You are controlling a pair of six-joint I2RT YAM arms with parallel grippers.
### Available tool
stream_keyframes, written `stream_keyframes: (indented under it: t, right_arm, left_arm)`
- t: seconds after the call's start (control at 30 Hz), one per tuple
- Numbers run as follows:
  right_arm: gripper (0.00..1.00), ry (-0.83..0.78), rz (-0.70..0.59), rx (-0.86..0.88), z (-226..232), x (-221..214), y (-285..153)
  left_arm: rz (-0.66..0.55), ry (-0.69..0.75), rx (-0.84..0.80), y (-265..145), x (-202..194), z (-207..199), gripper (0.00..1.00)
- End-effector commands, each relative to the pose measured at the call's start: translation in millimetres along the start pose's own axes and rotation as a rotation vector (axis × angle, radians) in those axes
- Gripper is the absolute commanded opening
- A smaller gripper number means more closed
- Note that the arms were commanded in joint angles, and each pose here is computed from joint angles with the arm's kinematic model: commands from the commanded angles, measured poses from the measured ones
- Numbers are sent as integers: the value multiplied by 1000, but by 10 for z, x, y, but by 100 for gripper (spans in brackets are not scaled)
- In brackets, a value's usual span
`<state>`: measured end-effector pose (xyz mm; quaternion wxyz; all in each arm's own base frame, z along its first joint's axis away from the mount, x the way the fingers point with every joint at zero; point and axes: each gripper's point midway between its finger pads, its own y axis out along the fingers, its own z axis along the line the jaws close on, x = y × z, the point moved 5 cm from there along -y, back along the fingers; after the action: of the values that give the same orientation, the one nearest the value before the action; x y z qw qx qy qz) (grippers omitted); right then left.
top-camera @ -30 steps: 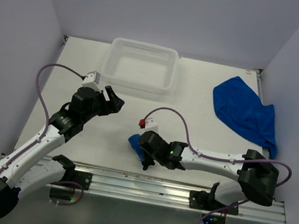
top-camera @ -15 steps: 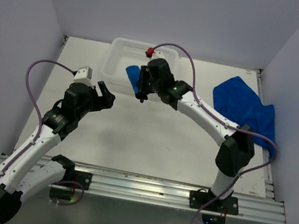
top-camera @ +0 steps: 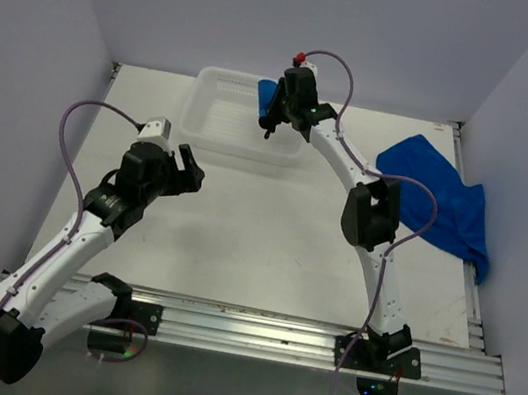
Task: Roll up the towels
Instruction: Place the rolled towel into the container
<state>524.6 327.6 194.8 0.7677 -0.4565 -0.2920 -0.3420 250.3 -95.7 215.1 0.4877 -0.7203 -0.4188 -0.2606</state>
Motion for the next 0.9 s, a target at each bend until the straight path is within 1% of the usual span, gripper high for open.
stream_keyframes:
  t: [0.0, 0.1, 0.2, 0.37, 0.4, 0.5, 0.53, 0.63, 0.77, 0.87]
  right_arm:
    - [0, 71, 15, -18, -134, 36, 191]
    - [0, 115, 66, -36, -330, -142, 379]
    - [0, 114, 97, -72, -453, -299, 473]
    - [0, 107, 138, -121, -567, -433, 499]
    - [6, 107, 144, -123, -572, -446, 498]
    - [16, 103, 168, -131, -600, -506, 493]
    - [28, 98, 170, -127, -586, -504, 483]
    - [41, 87, 169, -130, -591, -475, 445]
    - [49, 70, 153, -127, -547, -377, 377]
    - [53, 63, 139, -124, -519, -305, 343]
  left_arm:
    - [-37, 37, -32, 12, 94, -33, 82]
    - [-17, 42, -42, 66, 46, -39, 82]
    - [-7, 43, -54, 92, 25, -55, 82]
    - [3, 44, -62, 112, -5, -59, 82]
    - [6, 45, -59, 124, -14, -50, 82]
    - [8, 46, -54, 133, -18, -47, 82]
    - [7, 48, -55, 131, -12, -49, 82]
    - [8, 48, -53, 135, -14, -47, 82]
    - [8, 50, -51, 127, -16, -42, 82]
    - [8, 51, -51, 129, -13, -43, 82]
